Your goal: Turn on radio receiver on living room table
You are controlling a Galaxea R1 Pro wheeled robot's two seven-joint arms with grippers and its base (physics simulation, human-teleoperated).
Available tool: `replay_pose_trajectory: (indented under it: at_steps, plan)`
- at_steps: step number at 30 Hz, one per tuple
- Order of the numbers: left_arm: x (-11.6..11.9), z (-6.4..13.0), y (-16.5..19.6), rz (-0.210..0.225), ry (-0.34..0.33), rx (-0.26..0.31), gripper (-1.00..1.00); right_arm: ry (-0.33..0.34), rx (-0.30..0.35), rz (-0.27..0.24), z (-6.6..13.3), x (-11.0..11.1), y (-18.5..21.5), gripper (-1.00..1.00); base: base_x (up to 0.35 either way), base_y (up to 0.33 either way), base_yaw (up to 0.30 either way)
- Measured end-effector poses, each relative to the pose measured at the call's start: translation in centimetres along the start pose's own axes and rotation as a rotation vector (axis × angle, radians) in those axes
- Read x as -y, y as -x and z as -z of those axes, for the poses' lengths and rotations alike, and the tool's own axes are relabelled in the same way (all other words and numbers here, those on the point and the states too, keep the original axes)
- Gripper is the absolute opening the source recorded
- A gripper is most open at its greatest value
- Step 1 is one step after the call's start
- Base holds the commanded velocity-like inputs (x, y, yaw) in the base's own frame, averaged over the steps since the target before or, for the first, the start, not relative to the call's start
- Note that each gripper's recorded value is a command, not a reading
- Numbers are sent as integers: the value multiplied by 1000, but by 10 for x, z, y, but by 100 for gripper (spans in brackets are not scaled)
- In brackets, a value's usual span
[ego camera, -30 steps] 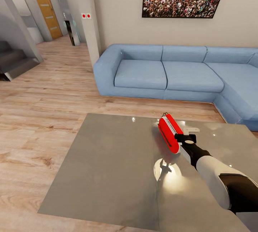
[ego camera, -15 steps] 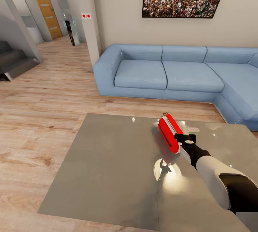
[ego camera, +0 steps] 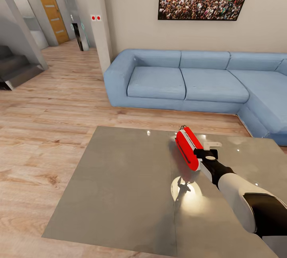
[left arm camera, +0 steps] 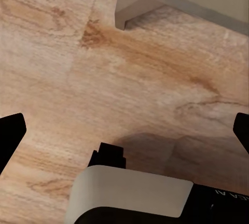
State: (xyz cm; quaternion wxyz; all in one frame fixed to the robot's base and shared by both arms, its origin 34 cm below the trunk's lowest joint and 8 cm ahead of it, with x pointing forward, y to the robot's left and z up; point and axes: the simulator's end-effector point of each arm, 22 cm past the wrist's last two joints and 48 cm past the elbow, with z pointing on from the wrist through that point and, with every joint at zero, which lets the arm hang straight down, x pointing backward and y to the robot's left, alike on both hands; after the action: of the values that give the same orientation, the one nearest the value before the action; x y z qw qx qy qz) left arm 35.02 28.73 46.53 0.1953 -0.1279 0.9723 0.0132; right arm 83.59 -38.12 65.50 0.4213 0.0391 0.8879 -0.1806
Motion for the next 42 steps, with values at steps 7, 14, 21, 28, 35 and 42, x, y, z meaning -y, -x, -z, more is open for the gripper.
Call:
replay_pose_trajectory:
  at_steps: [7, 14, 21, 28, 35, 42]
  plan:
    - [1, 1, 4, 1, -2, 9, 100, 1, -4, -19, 3, 1, 1, -100, 0, 0, 0]
    - [2, 1, 8, 2, -5, 20, 100, 0, 6, -25, 6, 3, 8, -100, 0, 0, 0]
    - [3, 2, 13, 2, -8, 31, 100, 0, 15, -30, 9, 5, 15, -100, 0, 0, 0]
    - [4, 3, 17, 3, -9, 42, 100, -2, 20, -38, 12, 7, 20, -100, 0, 0, 0]
    - [5, 4, 22, 4, -12, 53, 100, 8, -7, -48, 16, 6, 9, -100, 0, 0, -41]
    - [6, 5, 26, 5, -14, 64, 100, 4, -32, -106, 19, 10, 4, -100, 0, 0, -64]
